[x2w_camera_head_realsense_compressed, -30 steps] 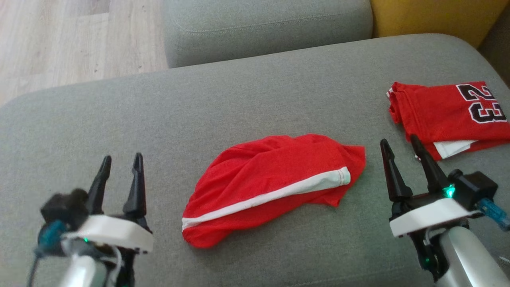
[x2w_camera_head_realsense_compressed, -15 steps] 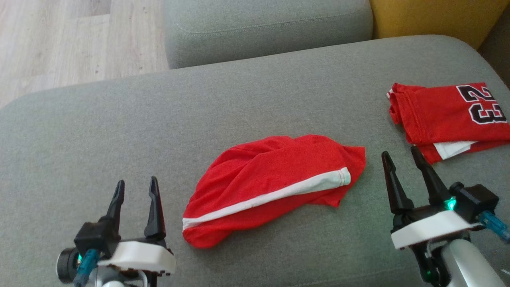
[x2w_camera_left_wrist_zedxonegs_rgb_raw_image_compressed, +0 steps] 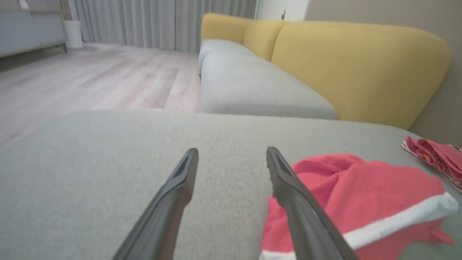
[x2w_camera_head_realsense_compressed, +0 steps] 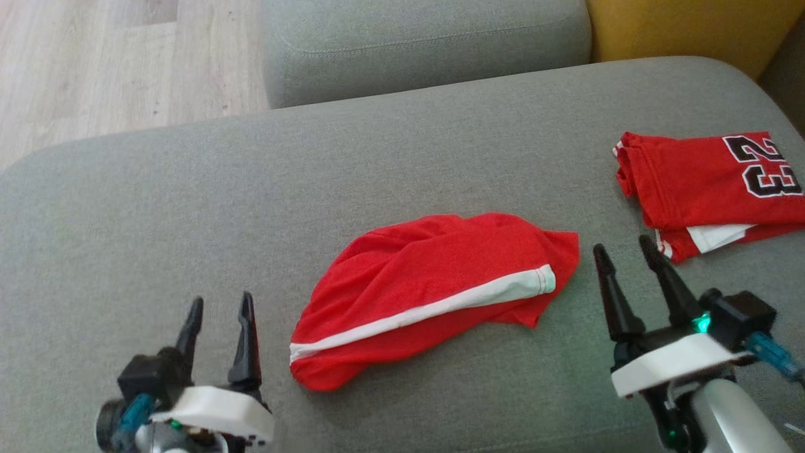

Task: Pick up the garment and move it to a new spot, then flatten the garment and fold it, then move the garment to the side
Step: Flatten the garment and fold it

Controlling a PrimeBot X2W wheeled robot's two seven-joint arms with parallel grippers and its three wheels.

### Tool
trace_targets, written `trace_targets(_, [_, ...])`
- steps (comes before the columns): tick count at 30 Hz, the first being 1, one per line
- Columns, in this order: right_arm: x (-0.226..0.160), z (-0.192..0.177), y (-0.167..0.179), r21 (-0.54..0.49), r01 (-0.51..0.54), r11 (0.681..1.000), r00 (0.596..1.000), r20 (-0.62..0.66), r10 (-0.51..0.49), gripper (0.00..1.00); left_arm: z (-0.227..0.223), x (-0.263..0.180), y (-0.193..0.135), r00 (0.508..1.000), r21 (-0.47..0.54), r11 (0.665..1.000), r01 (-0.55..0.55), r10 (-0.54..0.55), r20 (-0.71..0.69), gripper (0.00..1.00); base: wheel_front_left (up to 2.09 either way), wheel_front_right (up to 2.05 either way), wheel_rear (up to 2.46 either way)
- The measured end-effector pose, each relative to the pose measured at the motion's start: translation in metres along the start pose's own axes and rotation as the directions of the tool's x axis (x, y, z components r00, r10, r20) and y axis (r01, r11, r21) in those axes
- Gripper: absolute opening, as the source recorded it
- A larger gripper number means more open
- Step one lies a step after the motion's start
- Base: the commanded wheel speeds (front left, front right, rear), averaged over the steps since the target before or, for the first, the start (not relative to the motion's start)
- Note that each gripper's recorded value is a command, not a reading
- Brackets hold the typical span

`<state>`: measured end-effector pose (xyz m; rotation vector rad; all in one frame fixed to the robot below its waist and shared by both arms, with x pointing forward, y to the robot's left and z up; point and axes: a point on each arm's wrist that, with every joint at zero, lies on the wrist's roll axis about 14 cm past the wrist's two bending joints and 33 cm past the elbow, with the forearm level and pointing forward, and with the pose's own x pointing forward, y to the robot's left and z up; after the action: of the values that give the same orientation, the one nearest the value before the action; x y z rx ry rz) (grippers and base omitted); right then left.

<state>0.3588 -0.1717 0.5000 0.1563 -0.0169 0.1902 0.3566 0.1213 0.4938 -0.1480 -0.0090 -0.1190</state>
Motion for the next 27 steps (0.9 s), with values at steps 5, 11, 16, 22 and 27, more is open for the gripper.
trace_targets(5, [-0.003,-0.031,0.011,0.018,-0.044,0.999,0.984,-0.171,0.047,1.00,-0.040,-0.006,-0.002,0.975,-0.096,0.995,0.020,-0.040,-0.220,1.00,0.00,0.00,0.00])
trace_targets(11, [0.001,-0.067,0.017,0.040,-0.100,0.994,0.906,-0.410,0.108,1.00,-0.075,-0.015,-0.015,0.838,-0.213,0.972,0.098,-0.196,-0.509,1.00,0.00,0.00,0.00])
trace_targets(16, [0.016,-0.071,0.014,0.049,-0.112,0.993,0.876,-0.467,0.122,1.00,-0.068,-0.004,-0.013,0.755,-0.245,0.960,0.136,-0.260,-0.602,1.00,0.00,0.00,0.00])
trace_targets(22, [0.011,-0.099,0.013,0.084,-0.108,0.991,0.797,-0.588,0.137,1.00,-0.077,-0.009,-0.014,0.653,-0.326,0.935,0.136,-0.332,-0.681,1.00,0.00,0.00,0.00])
trace_targets(27, [0.011,-0.107,0.016,0.100,-0.112,0.989,0.773,-0.616,0.150,1.00,-0.083,-0.009,-0.025,0.580,-0.381,0.912,0.154,-0.396,-0.712,1.00,0.00,0.00,0.00])
